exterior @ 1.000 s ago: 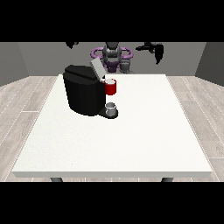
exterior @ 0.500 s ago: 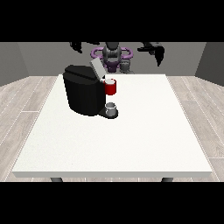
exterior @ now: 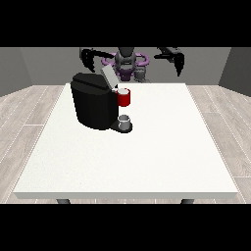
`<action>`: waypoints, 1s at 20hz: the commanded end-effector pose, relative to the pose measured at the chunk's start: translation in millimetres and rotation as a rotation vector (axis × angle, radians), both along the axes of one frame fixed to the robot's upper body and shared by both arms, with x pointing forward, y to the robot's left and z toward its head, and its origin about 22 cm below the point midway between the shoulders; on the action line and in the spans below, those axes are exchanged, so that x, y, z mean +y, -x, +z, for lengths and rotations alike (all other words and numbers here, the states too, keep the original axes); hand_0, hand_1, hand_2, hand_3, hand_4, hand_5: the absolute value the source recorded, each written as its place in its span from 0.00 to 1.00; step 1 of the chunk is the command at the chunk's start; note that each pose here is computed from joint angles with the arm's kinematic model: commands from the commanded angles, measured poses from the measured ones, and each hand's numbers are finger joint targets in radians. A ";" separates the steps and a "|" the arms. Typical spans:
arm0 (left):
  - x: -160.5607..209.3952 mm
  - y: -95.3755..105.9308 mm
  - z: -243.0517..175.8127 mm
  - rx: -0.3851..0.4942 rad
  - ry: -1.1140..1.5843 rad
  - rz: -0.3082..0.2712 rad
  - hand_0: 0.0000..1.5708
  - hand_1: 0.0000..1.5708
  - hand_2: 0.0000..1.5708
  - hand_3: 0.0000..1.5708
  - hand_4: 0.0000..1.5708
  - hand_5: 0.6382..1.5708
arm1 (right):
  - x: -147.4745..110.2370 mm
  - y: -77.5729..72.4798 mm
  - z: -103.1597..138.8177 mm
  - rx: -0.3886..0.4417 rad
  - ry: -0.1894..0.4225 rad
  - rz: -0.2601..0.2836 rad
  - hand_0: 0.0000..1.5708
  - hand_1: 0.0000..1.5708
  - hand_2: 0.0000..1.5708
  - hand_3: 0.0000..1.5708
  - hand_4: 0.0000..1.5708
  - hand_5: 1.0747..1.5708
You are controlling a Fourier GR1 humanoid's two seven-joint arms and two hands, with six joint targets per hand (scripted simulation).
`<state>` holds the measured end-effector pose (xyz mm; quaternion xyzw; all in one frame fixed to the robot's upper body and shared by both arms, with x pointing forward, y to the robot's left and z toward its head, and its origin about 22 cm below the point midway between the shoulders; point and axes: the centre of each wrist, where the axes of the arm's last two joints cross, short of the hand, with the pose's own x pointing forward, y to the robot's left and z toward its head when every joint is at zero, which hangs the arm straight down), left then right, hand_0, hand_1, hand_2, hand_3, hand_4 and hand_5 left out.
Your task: Insert the coffee pod into the coffee machine and close the lid
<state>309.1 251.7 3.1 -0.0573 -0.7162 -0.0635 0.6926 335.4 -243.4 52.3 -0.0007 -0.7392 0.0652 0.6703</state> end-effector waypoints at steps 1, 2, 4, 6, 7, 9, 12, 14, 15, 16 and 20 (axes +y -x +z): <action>24.9 13.0 5.6 -0.025 -0.006 0.032 0.00 0.00 0.00 0.00 0.00 1.00 | -2.1 -4.5 -2.6 -0.014 -0.013 0.036 0.00 0.00 0.00 0.00 0.00 1.00; 26.9 16.4 -4.0 -0.049 -0.010 0.048 0.00 0.00 0.00 0.00 0.00 1.00 | -11.7 -11.1 8.7 -0.039 0.001 0.042 0.00 0.00 0.00 0.00 0.00 1.00; 2.3 9.5 9.6 -0.081 -0.016 -0.001 0.00 0.00 0.00 0.00 0.00 1.00 | -12.4 -28.0 17.9 -0.045 0.005 0.007 0.00 0.00 0.00 0.00 0.00 1.00; 9.9 5.2 14.5 -0.061 -0.020 0.039 0.00 0.00 0.00 0.00 0.00 1.00 | 7.9 -27.2 12.5 -0.032 0.015 0.049 0.00 0.00 0.00 0.00 0.00 1.00; 10.9 8.3 17.3 -0.045 -0.020 0.062 0.00 0.00 0.00 0.00 0.00 1.00 | 5.5 -24.8 6.6 -0.015 0.019 0.058 0.00 0.00 0.00 0.00 0.00 1.00; -8.1 5.2 16.1 -0.070 -0.005 0.070 0.00 0.00 0.00 0.00 0.00 1.00 | 18.0 -31.9 15.8 0.002 0.059 0.081 0.00 0.00 0.00 0.00 0.00 1.00; 24.6 10.0 19.8 -0.077 0.010 0.051 0.00 0.00 0.00 0.00 0.00 1.00 | 5.8 -36.3 10.9 -0.039 0.072 0.062 0.00 0.00 0.00 0.00 0.00 1.00; 22.3 8.6 18.5 -0.056 -0.045 0.067 0.00 0.00 0.00 0.00 0.00 1.00 | 19.1 -36.0 12.0 -0.028 0.071 0.101 0.00 0.00 0.00 0.00 0.00 1.00; 11.1 -0.6 30.3 -0.104 -0.016 0.037 0.00 0.00 0.00 0.00 0.00 1.00 | 26.2 -50.0 28.4 -0.063 0.053 0.054 0.00 0.00 0.00 0.00 0.00 1.00; 11.8 13.7 9.8 -0.083 -0.037 0.058 0.00 0.00 0.00 0.00 0.00 1.00 | 25.8 -38.1 6.3 -0.043 0.053 0.074 0.00 0.00 0.00 0.00 0.00 1.00; 21.5 -4.1 40.8 -0.119 -0.047 0.059 0.00 0.00 0.00 0.00 0.00 1.00 | 26.8 -51.7 23.0 -0.071 0.069 0.080 0.00 0.00 0.00 0.00 0.00 1.00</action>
